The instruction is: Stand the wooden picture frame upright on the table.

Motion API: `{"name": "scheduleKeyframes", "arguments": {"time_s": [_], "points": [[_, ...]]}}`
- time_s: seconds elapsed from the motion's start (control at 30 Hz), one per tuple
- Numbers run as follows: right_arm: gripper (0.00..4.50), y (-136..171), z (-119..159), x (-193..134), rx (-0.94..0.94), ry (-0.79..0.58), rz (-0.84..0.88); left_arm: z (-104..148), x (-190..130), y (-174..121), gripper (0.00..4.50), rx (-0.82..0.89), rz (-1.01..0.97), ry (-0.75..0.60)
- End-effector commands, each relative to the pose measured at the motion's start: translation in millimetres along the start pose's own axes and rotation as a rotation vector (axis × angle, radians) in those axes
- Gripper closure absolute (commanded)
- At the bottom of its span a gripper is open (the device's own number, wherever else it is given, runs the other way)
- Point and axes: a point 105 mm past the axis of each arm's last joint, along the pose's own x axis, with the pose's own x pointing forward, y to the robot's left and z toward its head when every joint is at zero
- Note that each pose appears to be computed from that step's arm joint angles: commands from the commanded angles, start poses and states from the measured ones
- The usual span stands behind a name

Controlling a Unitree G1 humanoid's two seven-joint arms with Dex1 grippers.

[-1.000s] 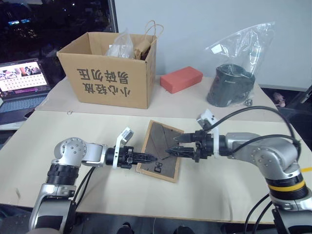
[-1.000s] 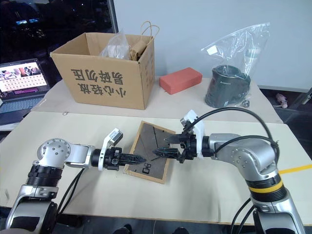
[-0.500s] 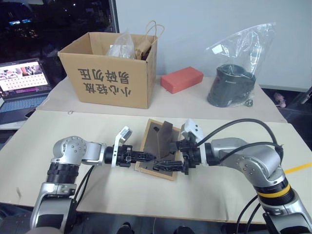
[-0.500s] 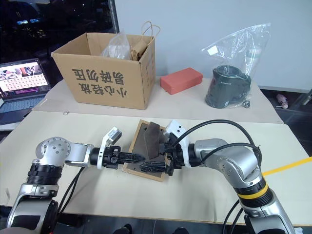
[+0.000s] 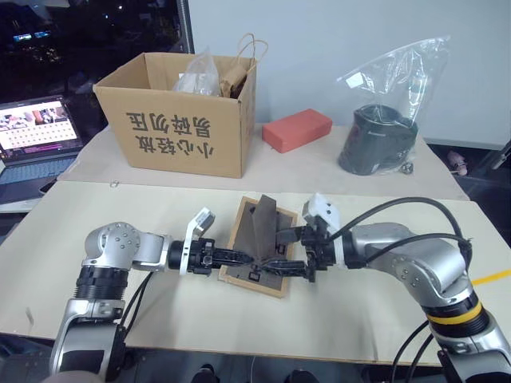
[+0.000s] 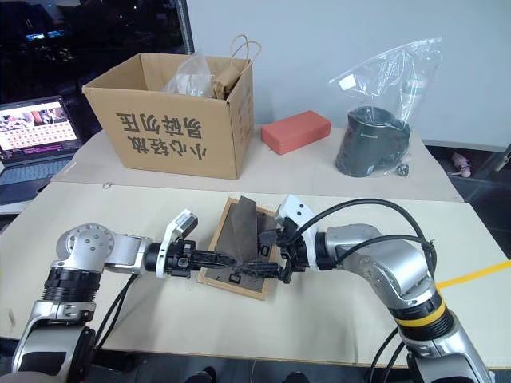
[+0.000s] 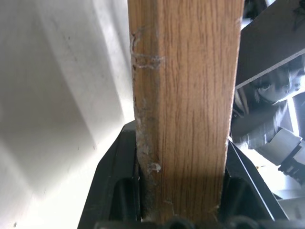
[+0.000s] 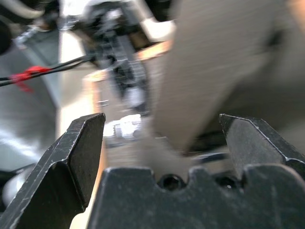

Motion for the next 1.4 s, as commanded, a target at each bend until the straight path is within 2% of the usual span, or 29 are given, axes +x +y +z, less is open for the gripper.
{"name": "scheduleKeyframes", "arguments": {"time_s": [0.03,0.13,0.3,0.33,0.4,0.5,0.6,0.73,0.93,1.07,1.27,1.4], "points": [[0.03,-25,0,-19,-0.025,0.011,-0.124,8,-8,-22,3.34,0.053,-0.096,-0.024],[0.03,-33,-2,-37,-0.080,0.020,-0.170,10,-13,-18,3.34,0.038,-0.076,-0.032],[0.03,-34,-10,-58,-0.341,0.070,-0.197,12,-16,-19,3.34,0.017,-0.100,-0.033],[0.03,-38,-12,-59,-0.454,0.083,-0.237,11,-16,-21,3.34,0.017,-0.116,-0.024],[0.03,-48,-8,-58,-0.812,0.078,-0.379,9,-14,-22,3.34,0.007,-0.136,-0.014],[0.03,-37,7,-52,-1.298,-0.031,-0.523,8,-12,-20,3.34,-0.012,-0.142,-0.012],[0.03,-22,5,-42,-1.483,-0.150,-0.556,6,-9,-17,3.34,-0.022,-0.137,-0.007],[0.03,-15,4,-29,-1.554,-0.259,-0.598,3,-8,-15,3.34,-0.030,-0.128,0.005],[0.03,-14,-10,-3,-1.606,-0.249,-0.546,4,-6,-15,3.34,-0.014,-0.116,0.004],[0.03,-29,-25,-9,-1.604,-0.192,-0.584,3,-10,-16,3.34,-0.010,-0.112,0.007],[0.03,-24,-16,-4,-1.629,-0.272,-0.624,-3,-10,-18,3.34,0.023,-0.099,0.038],[1.02,-20,-8,0,-1.628,-0.324,-0.640,-7,-10,-18,3.34,0.026,-0.098,0.050]]}}
